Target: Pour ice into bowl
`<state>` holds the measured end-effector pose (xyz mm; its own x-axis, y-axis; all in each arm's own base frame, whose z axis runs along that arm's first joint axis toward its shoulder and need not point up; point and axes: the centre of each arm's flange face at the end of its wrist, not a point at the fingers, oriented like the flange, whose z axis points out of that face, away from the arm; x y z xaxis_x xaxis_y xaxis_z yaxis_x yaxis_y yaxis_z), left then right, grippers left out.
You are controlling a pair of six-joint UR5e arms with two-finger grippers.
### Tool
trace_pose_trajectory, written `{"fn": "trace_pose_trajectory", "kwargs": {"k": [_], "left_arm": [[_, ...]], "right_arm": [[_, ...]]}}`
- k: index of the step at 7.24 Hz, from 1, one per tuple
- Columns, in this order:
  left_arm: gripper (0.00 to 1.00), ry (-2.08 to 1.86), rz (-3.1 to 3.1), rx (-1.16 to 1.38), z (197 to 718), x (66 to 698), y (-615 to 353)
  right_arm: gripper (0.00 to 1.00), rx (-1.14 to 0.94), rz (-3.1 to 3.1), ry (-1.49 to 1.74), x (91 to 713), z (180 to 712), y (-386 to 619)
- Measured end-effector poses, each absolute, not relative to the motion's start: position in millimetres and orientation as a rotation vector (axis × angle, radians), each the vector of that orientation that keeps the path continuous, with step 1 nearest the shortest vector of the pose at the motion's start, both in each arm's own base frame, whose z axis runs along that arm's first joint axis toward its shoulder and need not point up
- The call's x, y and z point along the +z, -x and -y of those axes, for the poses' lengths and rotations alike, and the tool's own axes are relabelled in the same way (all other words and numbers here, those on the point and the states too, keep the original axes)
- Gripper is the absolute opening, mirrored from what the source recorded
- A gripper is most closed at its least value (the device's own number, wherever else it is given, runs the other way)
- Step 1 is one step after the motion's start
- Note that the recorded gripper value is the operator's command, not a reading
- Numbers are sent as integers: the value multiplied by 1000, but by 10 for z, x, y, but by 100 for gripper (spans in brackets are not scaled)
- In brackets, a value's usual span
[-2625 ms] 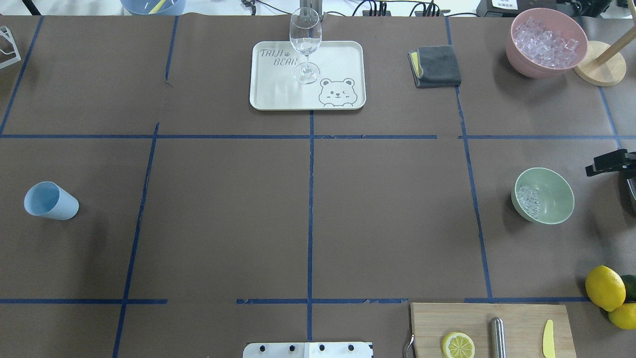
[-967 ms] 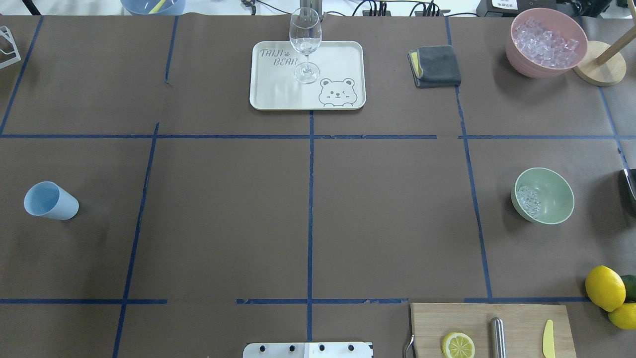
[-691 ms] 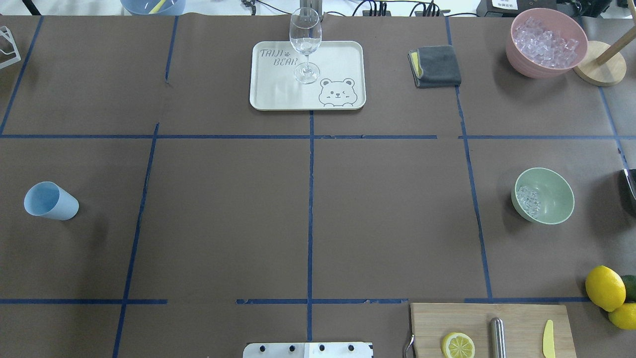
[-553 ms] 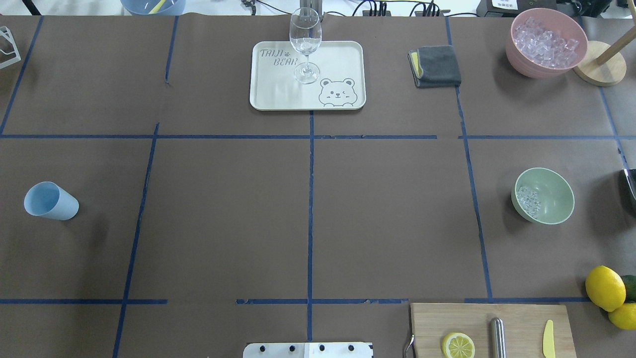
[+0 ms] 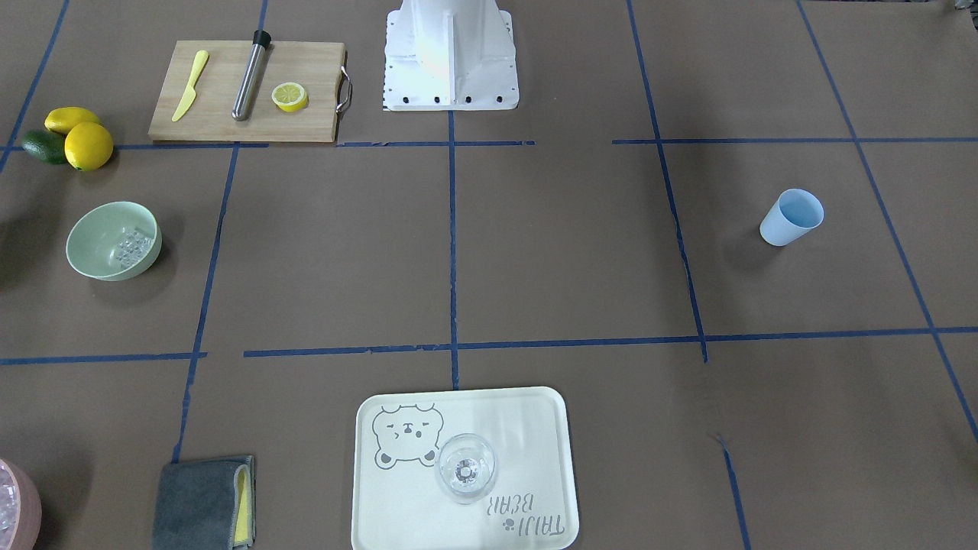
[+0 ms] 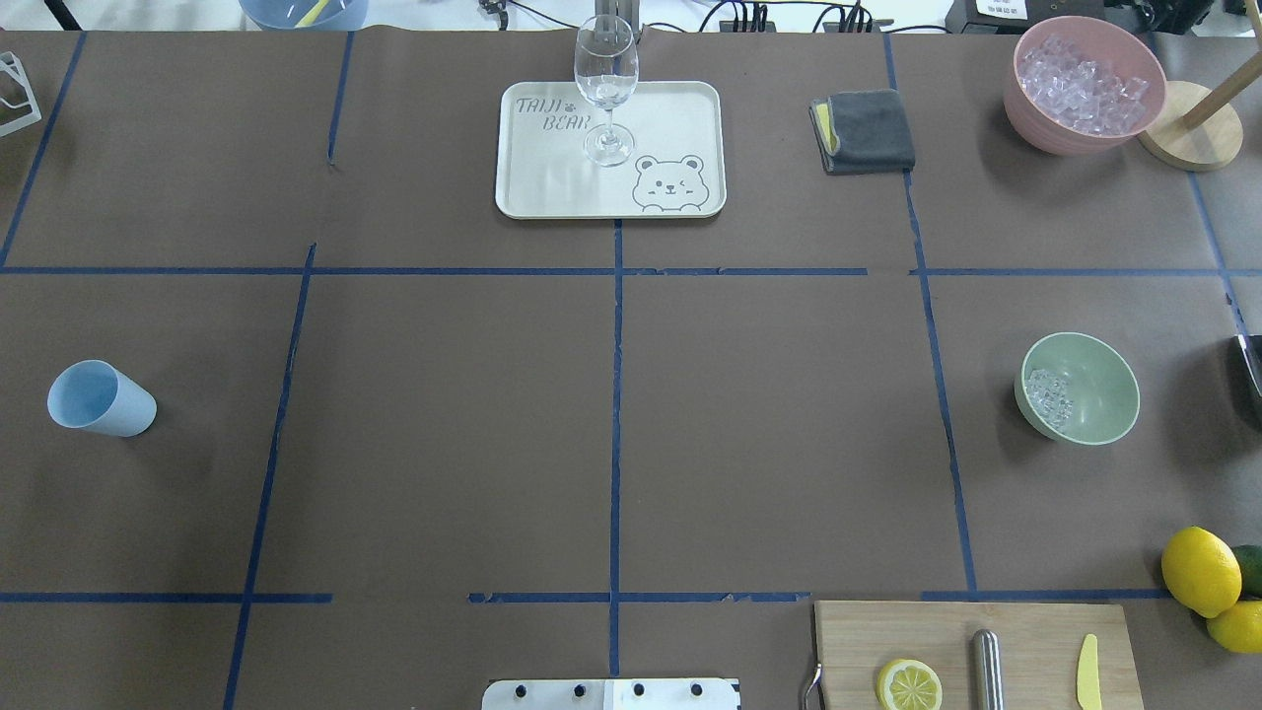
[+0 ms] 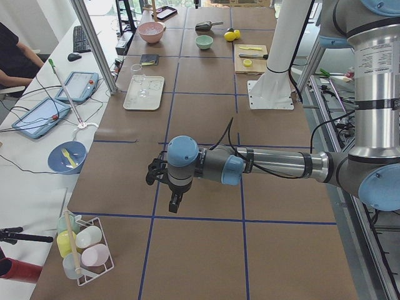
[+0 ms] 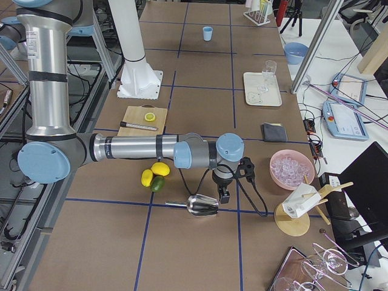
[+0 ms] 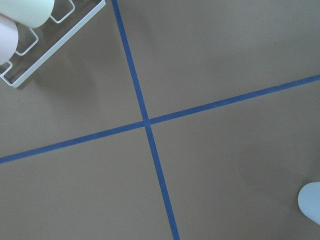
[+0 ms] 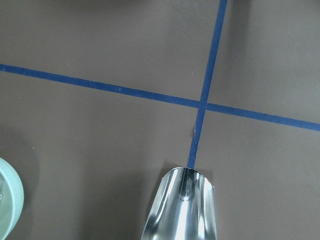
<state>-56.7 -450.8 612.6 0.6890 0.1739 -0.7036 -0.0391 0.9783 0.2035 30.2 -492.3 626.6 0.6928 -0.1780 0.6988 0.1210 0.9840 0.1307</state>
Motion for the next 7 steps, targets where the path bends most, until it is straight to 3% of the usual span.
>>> {"fn": "trace_pose_trajectory", "kwargs": {"k": [7], "left_arm": [[100,-123,-752,93,4433,6308,615]], "right_arm": [[100,-177,779,-96,6128,4920,-308]]}}
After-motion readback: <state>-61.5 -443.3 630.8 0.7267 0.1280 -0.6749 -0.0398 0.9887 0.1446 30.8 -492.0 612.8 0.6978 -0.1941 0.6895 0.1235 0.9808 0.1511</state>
